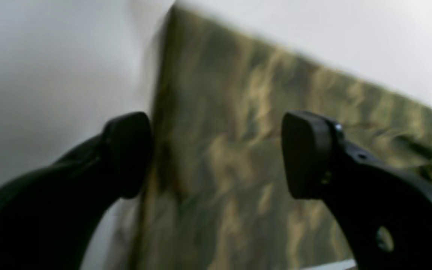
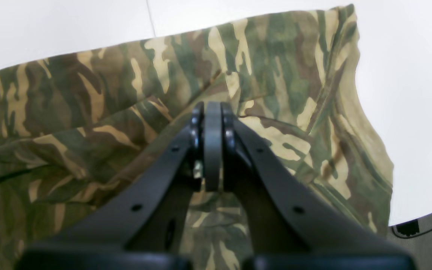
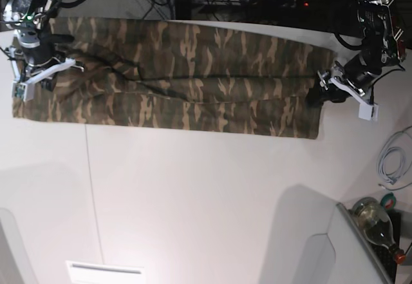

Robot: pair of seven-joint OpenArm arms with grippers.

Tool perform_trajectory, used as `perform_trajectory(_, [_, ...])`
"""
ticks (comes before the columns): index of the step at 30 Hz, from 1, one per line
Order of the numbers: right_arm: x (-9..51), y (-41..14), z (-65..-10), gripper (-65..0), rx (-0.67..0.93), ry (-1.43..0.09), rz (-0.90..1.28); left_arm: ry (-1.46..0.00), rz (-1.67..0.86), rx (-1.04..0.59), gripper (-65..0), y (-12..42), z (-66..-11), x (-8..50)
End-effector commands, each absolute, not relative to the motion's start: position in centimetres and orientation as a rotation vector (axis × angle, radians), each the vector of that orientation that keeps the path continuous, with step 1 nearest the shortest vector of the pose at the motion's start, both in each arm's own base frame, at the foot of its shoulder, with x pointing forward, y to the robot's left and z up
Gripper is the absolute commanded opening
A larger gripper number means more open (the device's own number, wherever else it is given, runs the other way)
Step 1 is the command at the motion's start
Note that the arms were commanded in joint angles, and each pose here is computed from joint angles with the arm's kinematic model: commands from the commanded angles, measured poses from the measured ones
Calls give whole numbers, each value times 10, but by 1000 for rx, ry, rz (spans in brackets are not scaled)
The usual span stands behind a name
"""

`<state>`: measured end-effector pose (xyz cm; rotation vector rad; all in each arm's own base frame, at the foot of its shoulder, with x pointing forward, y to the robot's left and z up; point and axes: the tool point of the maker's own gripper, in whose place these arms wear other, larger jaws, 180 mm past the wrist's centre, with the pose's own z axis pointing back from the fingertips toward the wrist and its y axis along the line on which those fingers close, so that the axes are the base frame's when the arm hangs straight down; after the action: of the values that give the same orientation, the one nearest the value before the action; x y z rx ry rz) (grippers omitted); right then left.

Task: Layout the t-shirt on the table in an organized manner, then fold the t-shirt properly
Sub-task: 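Grasp the opposite end of the shirt strip with the left gripper, then fold the strip end with the left gripper toward the right gripper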

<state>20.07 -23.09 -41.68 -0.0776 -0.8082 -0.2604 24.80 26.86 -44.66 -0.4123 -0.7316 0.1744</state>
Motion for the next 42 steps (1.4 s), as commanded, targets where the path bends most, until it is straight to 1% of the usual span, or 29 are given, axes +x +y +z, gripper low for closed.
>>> perform_trajectory(1, [205,-234,-408,-642,-86,-846,-251,-771,159,-407,-155,273,-437,257])
perform_trajectory(7, [205,-234,-408,-642,-86,-846,-251,-689,106,-348,-155,265,-459,243])
perform_trajectory(15, [205,-234,-408,-642,-86,-846,-251,-599,163,-373,-156,256,-492,229])
perform_trajectory(19, [205,-234,-408,-642,-86,-845,-251,-661,194,-370,-156,260,-491,233])
perform_trajectory(22, [205,-234,-408,-642,-86,-845,-251,-643,157,-383,-169,250,-494,232])
perform_trajectory(23, [205,-234,-408,-642,-87,-845,-252,-639,148,-386,-194,247,-495,232])
perform_trajectory(24, [205,-234,-408,-642,-87,-845,-252,-637,146,-388,-235,246,-495,231])
perform_trajectory(25, [204,-234,-408,-642,-87,-843,-252,-638,147,-387,-293,247,-495,232])
perform_trajectory(27, [204,-234,-409,-642,-86,-843,-253,-641,150,-386,-444,247,-494,233])
perform_trajectory(29, [204,-234,-409,-642,-86,-843,-253,-652,154,-383,-640,249,-493,237])
perform_trajectory(30, [204,-234,-409,-642,-86,-843,-253,-667,161,-381,-650,251,-491,241])
perform_trajectory(32, [204,-234,-409,-642,-86,-843,-253,-739,161,-365,-650,262,-477,262])
perform_trajectory(35, [205,-233,-408,-642,-85,-845,-252,-795,169,-334,-650,284,-465,280])
perform_trajectory(39, [205,-233,-408,-642,-85,-846,-252,-849,152,-290,-650,306,-448,292])
perform_trajectory(42, [205,-234,-408,-642,-87,-846,-250,-905,97,-266,-650,308,-427,299])
